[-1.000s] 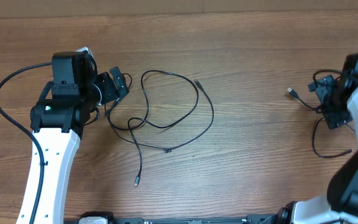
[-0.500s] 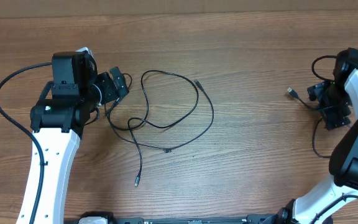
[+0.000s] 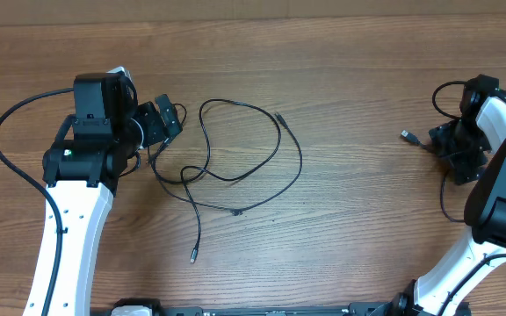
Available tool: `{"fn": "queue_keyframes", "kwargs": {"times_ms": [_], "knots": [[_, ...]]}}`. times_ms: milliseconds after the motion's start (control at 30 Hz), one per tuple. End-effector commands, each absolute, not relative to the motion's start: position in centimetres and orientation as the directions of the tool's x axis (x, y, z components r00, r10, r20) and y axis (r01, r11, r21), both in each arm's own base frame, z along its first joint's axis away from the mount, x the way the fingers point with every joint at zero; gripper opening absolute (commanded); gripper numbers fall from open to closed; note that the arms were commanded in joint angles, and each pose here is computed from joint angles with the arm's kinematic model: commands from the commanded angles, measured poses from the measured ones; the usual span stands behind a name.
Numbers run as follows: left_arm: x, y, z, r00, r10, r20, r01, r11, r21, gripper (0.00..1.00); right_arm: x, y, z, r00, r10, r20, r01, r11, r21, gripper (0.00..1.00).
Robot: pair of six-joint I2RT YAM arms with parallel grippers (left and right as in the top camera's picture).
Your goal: Untangle cables
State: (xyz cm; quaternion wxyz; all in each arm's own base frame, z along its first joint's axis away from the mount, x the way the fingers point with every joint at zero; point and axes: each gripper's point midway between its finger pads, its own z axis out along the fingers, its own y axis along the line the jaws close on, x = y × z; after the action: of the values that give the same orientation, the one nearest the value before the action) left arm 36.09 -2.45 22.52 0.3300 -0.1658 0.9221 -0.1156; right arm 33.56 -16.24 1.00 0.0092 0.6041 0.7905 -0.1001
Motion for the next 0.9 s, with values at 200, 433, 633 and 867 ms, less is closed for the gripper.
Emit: {"fn": "queue_keyframes", "kwargs": {"times_ms": [200,433,633,867], "knots": [[36.5,-2.6,23.2,-0.725,-0.365,-0.584,-0.205,0.924,-0.323,1.00,35.0,-16.2,1.0,-0.334,0.934,-0.124,0.941,0.322,-0.108,1.00],[36.4,-2.6,23.2,-0.725,-0.365,-0.584,-0.205,0.924,-0.323,1.00,36.2,-16.6,1.1,-0.325,0.933,-0.156,0.946,0.319,-0.065,1.00],[36.5,-2.6,23.2,-0.725,-0.365,-0.584,-0.205,0.924,-0.323,1.00,36.6,-17.1,1.2,-0.321,0.929,-0.184,0.947,0.316,-0.056,1.00],[36.5,-2.6,23.2,-0.725,-0.365,-0.584,-0.205,0.924,-0.323,1.00,36.1,-17.7,0.7,-0.318,0.923,-0.219,0.948,0.306,-0.086,0.68]]}}
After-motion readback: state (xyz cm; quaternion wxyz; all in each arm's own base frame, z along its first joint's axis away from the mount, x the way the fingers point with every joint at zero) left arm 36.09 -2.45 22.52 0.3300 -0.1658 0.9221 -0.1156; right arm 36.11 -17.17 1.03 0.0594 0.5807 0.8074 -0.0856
